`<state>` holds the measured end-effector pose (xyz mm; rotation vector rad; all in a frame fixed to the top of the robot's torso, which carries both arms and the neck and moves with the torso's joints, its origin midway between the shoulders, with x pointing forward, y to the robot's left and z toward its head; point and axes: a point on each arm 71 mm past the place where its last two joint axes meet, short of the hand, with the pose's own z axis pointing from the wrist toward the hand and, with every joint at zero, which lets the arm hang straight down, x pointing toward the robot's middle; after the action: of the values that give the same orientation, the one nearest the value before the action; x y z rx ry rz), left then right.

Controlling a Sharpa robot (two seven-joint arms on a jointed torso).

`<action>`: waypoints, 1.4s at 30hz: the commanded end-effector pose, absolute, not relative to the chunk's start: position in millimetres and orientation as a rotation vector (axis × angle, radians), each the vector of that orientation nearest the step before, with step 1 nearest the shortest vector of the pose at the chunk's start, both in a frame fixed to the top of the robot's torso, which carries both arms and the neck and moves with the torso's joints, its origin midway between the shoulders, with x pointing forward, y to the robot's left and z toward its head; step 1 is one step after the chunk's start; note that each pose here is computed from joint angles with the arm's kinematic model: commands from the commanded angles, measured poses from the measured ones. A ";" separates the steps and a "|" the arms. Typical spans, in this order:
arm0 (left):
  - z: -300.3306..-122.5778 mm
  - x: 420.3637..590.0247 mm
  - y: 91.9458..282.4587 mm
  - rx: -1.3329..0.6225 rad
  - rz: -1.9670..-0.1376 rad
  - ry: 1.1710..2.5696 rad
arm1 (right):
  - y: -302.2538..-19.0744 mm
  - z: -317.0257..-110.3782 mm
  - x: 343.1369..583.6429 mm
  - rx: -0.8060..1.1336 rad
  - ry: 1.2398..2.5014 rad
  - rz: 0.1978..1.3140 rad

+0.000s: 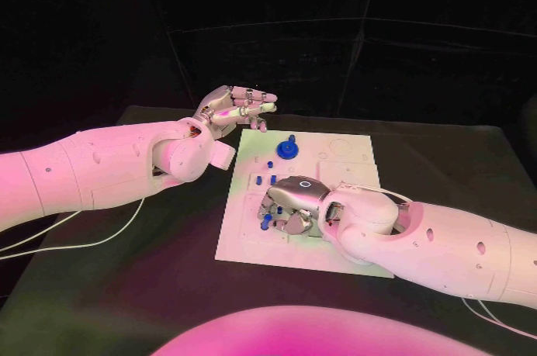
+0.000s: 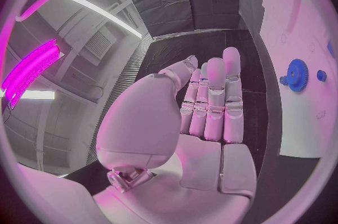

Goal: Assemble the parts on the task board

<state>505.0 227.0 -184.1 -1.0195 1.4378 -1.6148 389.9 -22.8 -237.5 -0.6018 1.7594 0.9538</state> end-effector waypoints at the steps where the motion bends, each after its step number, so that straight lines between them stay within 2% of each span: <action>1: -182.3 504.8 226.1 -1.013 -1.633 1.431 | -21.1 -238.8 389.1 -0.629 1.766 0.935; 13: -182.2 504.8 226.4 -1.013 -1.633 1.432 | -19.7 -246.5 383.0 -0.639 1.765 0.939; 31: -183.1 504.3 227.3 -1.019 -1.637 1.450 | -37.2 -233.6 386.1 -0.469 1.616 1.021; 36: -183.3 504.2 228.4 -1.021 -1.636 1.452 | -59.6 -225.3 381.3 -0.397 1.604 1.041; 42: -183.3 503.6 229.6 -1.023 -1.634 1.454 | -112.0 -210.6 392.7 -0.136 1.705 0.978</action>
<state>504.2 230.8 -184.5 -1.0248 1.4485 -1.6167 387.7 -100.2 -213.0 -0.3397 1.6569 0.9631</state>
